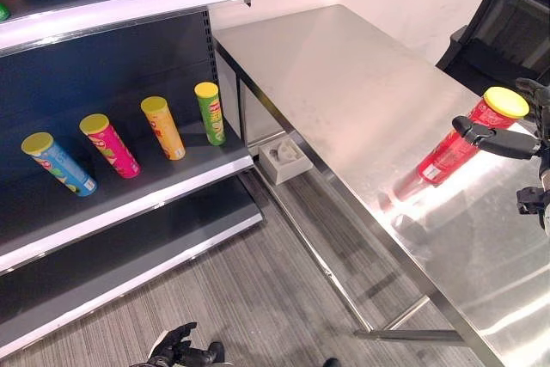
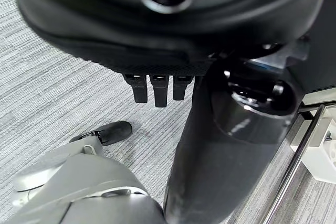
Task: Put the goods on the table back onto the shelves and tidy them up.
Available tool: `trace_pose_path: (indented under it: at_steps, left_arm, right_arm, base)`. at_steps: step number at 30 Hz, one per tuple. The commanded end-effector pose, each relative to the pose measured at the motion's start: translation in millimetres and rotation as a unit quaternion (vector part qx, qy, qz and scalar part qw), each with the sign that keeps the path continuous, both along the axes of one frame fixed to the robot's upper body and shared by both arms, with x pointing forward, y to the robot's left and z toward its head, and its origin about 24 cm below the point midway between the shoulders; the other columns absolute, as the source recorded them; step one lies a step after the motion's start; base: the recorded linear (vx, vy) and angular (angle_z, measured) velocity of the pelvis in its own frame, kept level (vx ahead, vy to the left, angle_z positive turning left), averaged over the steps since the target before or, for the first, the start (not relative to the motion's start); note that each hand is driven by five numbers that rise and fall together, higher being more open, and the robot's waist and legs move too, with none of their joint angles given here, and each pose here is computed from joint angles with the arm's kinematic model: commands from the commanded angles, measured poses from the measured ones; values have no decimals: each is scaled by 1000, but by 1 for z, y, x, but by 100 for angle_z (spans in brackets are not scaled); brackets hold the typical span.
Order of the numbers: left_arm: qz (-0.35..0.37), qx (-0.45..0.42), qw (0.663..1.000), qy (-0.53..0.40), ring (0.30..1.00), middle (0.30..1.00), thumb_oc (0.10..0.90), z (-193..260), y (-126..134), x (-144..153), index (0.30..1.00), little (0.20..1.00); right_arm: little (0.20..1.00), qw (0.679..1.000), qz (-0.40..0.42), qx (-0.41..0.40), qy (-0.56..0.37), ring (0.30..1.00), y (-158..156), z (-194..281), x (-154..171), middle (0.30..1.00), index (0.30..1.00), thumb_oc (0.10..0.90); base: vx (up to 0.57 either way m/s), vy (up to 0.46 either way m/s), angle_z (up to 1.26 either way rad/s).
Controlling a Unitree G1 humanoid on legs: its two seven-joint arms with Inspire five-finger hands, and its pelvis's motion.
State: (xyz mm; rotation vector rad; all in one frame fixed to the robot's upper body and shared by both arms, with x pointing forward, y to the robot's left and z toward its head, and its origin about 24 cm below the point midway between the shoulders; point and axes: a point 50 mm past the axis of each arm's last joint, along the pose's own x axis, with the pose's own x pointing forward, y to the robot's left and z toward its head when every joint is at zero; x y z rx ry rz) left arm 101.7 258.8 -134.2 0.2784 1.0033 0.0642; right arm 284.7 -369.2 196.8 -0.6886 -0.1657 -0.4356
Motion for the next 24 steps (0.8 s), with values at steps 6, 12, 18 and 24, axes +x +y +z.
trace_pose_path:
  at_steps: [6, 12, 18, 24]
  left_arm:
    - [-45, 39, 998, -1, 900, 900, 800, 7, 12, 6, 900, 900]
    - [-41, 43, 998, -3, 900, 900, 800, 8, 15, 8, 900, 900]
    - [-16, 42, 999, -12, 900, 900, 800, 10, 20, 8, 900, 900]
    - [1, 37, 999, -14, 900, 900, 800, 11, 23, 4, 900, 900]
  right_arm:
    - [300, 994, 2, -37, -104, 300, 7, 67, 14, 300, 300, 400]
    - [300, 994, 5, -33, -106, 300, 8, 67, 14, 300, 300, 400]
    - [300, 981, 60, -20, -185, 300, 27, 83, -3, 300, 300, 400]
    - [300, 952, 147, 14, -268, 300, 55, 102, -15, 300, 300, 400]
  base:
    - [0, 0, 0]
    - [0, 0, 0]
    - [-6, -15, 0]
    - [-34, -91, 0]
